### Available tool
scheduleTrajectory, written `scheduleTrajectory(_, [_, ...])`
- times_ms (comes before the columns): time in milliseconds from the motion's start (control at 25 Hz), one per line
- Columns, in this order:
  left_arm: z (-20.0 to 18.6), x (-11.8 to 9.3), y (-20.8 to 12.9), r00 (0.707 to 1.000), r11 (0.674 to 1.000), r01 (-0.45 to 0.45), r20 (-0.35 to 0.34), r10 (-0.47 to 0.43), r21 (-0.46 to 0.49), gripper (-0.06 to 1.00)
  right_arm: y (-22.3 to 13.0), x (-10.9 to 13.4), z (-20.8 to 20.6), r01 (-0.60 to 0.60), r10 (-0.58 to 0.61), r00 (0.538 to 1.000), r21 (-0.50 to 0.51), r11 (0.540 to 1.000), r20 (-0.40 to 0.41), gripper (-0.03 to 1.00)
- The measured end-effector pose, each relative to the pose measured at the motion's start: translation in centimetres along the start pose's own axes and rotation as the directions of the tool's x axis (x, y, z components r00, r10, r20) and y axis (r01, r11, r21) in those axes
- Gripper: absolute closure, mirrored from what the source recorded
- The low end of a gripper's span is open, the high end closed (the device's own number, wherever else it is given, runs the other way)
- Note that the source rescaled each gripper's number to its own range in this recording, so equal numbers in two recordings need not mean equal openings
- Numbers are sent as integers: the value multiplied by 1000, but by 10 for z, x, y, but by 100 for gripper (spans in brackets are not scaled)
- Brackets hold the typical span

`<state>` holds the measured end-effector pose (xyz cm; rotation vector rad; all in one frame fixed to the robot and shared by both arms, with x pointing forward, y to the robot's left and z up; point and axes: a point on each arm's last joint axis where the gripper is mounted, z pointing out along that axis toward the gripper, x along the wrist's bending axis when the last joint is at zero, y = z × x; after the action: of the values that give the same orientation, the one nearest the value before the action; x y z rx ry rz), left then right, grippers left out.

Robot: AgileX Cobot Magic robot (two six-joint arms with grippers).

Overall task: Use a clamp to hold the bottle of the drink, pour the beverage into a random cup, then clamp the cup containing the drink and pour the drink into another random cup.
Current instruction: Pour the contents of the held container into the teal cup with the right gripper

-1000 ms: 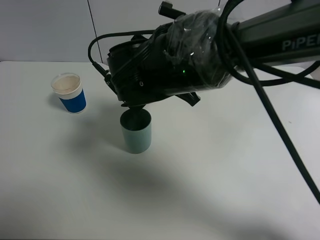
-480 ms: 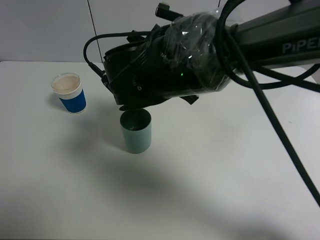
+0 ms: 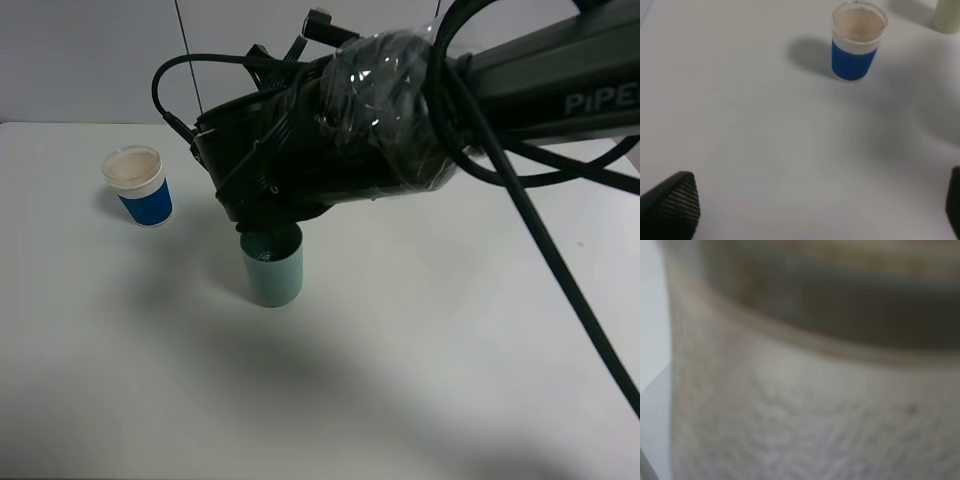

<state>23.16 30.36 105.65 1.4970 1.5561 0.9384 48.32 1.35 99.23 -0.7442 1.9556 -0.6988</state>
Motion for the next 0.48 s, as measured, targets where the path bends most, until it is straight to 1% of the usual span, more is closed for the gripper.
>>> scheduleTrajectory(320, [0,0,0,1000,1000,0,0,0,0,-5,3,-2,-5,-6,6,1000,4,1000,28,96])
scheduleTrajectory(480, [0,0,0,1000,1000,0,0,0,0,-5,4,-6,-9,-17,16,998,14,1000,67,96])
